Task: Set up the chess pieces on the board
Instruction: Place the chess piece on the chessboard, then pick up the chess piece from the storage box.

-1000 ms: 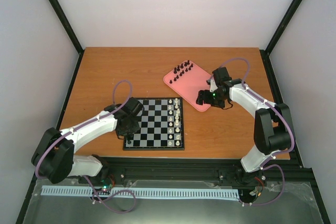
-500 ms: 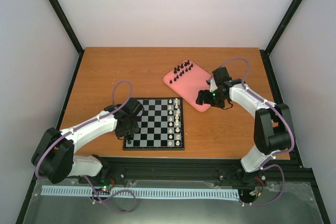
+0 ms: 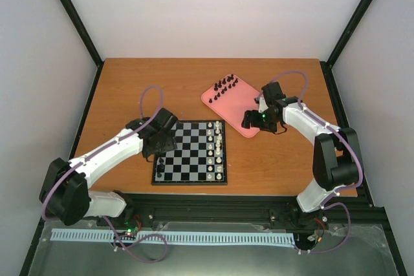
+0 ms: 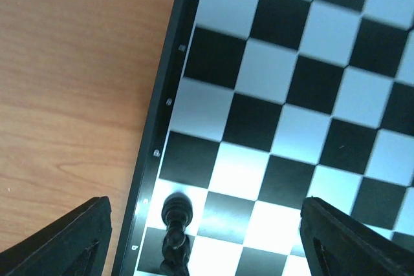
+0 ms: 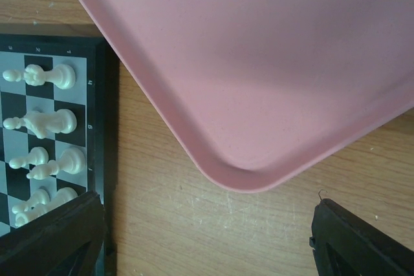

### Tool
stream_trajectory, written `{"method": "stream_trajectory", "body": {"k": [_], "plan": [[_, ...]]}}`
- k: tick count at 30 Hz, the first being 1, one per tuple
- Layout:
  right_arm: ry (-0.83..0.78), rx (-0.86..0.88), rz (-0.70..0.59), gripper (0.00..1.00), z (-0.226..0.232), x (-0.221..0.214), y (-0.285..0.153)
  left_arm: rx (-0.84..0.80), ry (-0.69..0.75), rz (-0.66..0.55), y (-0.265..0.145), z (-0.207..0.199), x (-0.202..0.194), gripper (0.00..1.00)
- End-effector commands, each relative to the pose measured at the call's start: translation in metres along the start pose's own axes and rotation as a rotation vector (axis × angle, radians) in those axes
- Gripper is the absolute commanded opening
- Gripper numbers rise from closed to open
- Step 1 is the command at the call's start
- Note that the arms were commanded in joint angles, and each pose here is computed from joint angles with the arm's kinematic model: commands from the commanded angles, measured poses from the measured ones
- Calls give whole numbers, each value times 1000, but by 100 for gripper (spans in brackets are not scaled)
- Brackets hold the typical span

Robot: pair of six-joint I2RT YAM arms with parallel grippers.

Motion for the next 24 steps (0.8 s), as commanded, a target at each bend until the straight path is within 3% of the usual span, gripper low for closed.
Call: {"method": "stream_trajectory", "body": {"k": [1,9,16,24], "plan": [[-7,0,-54,100,7,16,-9,6,55,-56,-16,-4,29,82],[-12,7,-105,100,17,38,-22,-94,231,-139,-43,-43,119,81],[2,12,-133,100,20,51,-28,-196,365,-161,-37,-109,204,79],[16,6,-149,100,18,61,-29,-367,408,-146,1,-178,240,71]]}}
Point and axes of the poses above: each gripper's point midway between its finger pads, its own y axis out along the fingers, its own z axis along the line the jaws close on, x = y × z, the point moved 4 cm from there along -y, back along the fingers, and after that the axes turned 2 degrees about y, right-handed, at the moved point
